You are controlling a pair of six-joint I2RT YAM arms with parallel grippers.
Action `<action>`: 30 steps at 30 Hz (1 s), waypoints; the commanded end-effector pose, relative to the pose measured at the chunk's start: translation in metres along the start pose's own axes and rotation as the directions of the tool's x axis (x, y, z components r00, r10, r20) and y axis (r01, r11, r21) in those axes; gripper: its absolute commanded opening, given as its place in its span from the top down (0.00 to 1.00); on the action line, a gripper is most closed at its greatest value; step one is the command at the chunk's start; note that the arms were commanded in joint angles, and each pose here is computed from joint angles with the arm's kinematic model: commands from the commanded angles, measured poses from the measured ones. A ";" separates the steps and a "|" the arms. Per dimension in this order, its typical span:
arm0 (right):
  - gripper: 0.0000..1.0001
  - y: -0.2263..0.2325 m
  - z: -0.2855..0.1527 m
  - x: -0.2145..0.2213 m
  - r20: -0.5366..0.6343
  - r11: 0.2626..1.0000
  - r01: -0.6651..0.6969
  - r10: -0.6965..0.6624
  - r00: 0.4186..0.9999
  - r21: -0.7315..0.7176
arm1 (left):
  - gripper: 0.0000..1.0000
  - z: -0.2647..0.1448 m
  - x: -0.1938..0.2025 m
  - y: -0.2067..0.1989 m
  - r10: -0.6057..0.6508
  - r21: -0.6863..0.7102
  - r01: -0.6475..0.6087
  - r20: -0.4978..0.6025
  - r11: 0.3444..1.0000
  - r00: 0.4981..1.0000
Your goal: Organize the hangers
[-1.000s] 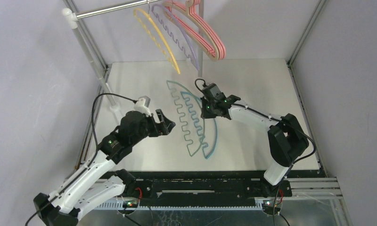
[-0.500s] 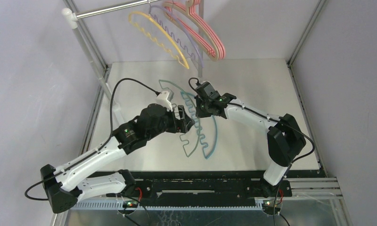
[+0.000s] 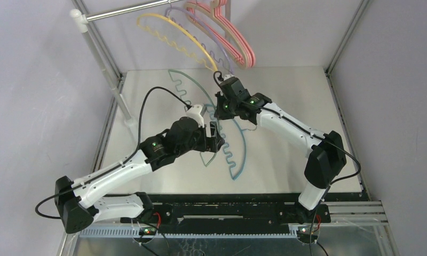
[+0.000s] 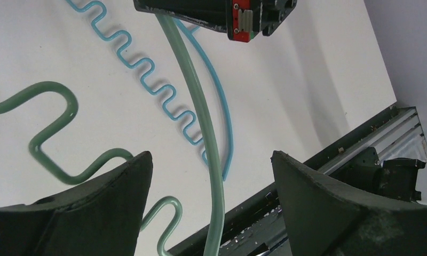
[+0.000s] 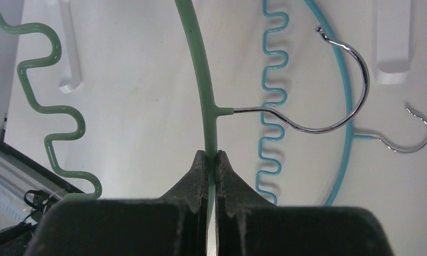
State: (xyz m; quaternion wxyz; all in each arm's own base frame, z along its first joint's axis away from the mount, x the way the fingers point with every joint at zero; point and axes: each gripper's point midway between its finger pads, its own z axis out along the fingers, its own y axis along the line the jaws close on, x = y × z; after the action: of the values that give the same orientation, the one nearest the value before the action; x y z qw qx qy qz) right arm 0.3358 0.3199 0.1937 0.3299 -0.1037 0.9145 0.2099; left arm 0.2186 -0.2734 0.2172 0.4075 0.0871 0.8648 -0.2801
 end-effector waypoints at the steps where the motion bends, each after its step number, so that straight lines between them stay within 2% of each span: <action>1: 1.00 0.023 -0.020 -0.026 0.063 0.998 0.029 -0.025 0.998 -0.064 | 0.13 -0.004 -0.028 -0.017 0.021 0.033 -0.024 0.072 0.999 0.997; 9: 1.00 0.036 -0.047 -0.024 0.072 0.994 0.052 -0.046 0.996 -0.093 | 0.13 0.008 -0.020 -0.011 0.037 0.009 -0.037 0.058 0.999 0.998; 16: 1.00 0.047 -0.070 -0.018 0.064 0.990 0.049 -0.041 0.997 -0.133 | 0.16 0.026 0.007 0.020 0.075 -0.103 -0.073 0.015 0.992 0.997; 23: 1.00 0.073 -0.090 -0.016 0.050 0.977 0.022 -0.011 0.999 -0.214 | 0.20 0.030 0.019 0.039 0.068 -0.164 -0.063 0.024 0.984 0.997; 30: 1.00 0.095 -0.108 -0.018 0.043 0.962 0.018 -0.007 0.999 -0.271 | 0.33 0.032 0.026 0.044 0.077 -0.167 -0.073 0.019 0.983 0.997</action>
State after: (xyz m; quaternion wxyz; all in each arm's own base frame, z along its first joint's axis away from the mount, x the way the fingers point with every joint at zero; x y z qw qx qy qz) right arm 0.2732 0.3404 0.2491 0.3077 -0.1529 0.9043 0.2533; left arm 0.2331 -0.2610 0.1626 0.4147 0.0831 0.8838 -0.1999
